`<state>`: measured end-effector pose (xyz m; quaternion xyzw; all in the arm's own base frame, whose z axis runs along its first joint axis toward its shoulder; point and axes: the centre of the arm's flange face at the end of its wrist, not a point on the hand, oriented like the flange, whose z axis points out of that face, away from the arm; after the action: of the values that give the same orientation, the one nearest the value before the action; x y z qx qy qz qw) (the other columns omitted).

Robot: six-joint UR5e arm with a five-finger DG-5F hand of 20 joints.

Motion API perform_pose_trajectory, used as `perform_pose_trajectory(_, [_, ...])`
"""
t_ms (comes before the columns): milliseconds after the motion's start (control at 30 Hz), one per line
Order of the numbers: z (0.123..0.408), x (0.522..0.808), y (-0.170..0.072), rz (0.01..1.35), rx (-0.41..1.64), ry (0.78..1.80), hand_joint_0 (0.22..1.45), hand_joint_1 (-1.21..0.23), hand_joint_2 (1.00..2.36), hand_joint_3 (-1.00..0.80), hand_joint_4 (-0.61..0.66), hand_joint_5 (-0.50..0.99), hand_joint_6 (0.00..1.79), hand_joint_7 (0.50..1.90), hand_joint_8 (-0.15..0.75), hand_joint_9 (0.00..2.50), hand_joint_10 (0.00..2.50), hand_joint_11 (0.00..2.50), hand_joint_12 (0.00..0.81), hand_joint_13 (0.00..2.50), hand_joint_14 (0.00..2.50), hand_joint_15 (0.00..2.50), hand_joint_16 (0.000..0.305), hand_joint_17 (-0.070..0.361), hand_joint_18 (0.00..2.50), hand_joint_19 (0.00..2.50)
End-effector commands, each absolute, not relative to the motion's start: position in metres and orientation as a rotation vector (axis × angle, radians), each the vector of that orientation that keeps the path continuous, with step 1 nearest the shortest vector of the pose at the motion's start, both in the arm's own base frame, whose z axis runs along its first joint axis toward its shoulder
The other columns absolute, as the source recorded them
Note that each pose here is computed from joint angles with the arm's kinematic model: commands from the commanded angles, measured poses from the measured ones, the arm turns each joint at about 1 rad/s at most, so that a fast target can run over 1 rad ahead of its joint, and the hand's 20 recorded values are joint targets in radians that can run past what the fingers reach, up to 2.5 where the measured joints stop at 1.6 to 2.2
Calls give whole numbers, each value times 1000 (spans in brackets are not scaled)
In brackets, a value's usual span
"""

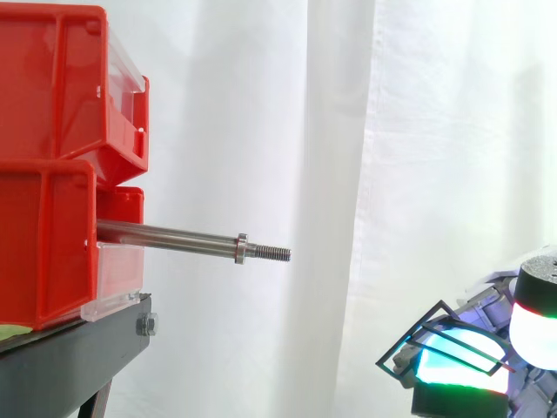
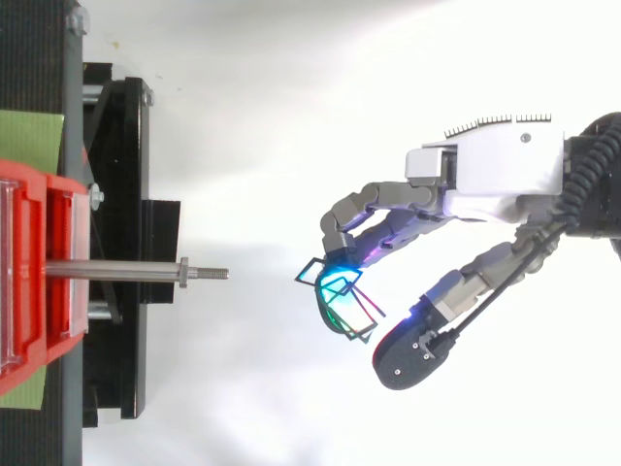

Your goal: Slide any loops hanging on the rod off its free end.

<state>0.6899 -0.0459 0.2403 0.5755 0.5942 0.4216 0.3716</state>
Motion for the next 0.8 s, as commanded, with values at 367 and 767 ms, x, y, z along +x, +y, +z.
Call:
perform_pose_trajectory(367, [268, 683, -47, 1070, 1472, 1534, 459, -803, 1000, -500, 213, -166, 616, 1277, 261, 608, 0, 13, 321, 498, 0, 0, 51, 115, 519, 36])
perform_pose_trajectory(767, [276, 679, -47, 1048, 1455, 1549, 629, -741, 1000, -500, 170, -156, 668, 1306, 250, 666, 0, 39, 290, 531, 0, 0, 44, 100, 521, 88])
